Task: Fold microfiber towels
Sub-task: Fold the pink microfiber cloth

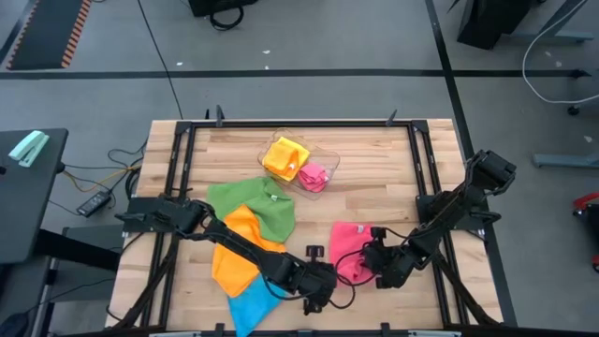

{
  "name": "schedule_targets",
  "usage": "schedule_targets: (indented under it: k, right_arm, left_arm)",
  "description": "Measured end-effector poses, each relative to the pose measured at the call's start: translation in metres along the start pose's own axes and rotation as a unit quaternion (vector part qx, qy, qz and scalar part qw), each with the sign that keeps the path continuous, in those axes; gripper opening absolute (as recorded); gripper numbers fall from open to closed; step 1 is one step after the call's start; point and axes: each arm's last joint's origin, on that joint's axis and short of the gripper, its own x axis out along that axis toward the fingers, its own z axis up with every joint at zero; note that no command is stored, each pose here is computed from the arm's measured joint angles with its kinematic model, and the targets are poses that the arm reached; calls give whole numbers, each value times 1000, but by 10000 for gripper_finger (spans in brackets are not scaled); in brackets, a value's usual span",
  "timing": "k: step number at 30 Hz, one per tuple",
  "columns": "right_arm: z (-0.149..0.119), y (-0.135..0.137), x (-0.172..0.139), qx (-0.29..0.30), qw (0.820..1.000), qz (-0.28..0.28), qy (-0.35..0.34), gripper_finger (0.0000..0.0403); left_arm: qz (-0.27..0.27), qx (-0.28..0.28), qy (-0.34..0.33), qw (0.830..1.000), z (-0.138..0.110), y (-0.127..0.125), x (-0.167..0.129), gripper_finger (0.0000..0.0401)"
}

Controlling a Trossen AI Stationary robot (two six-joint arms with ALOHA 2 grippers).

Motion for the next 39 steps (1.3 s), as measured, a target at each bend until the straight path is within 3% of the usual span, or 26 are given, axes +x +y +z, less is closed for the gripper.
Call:
schedule_targets:
  k: [10, 14, 19, 26, 35, 39]
  right_arm:
    - [0, 0, 0, 4, 1000, -5, -1, 172]
    - [1, 0, 0, 6, 1000, -4, -3, 172]
    - [1, 0, 0, 7, 1000, -4, -4, 172]
    - [1, 0, 0, 7, 1000, -4, -5, 172]
    - [1, 0, 0, 8, 1000, -2, -7, 172]
    - [1, 0, 0, 8, 1000, -3, -7, 172]
  left_arm:
    - [-16, -21, -87, 996, 16, -4, 6, 219]
    - [32, -17, -79, 996, 2, -7, 27, 241]
    - [79, -33, -116, 990, 0, -18, 30, 241]
    - [88, -35, -164, 982, 0, -36, 28, 232]
    - [120, -45, -159, 979, -6, -26, 48, 230]
    - [136, -30, -157, 978, -7, -23, 52, 205]
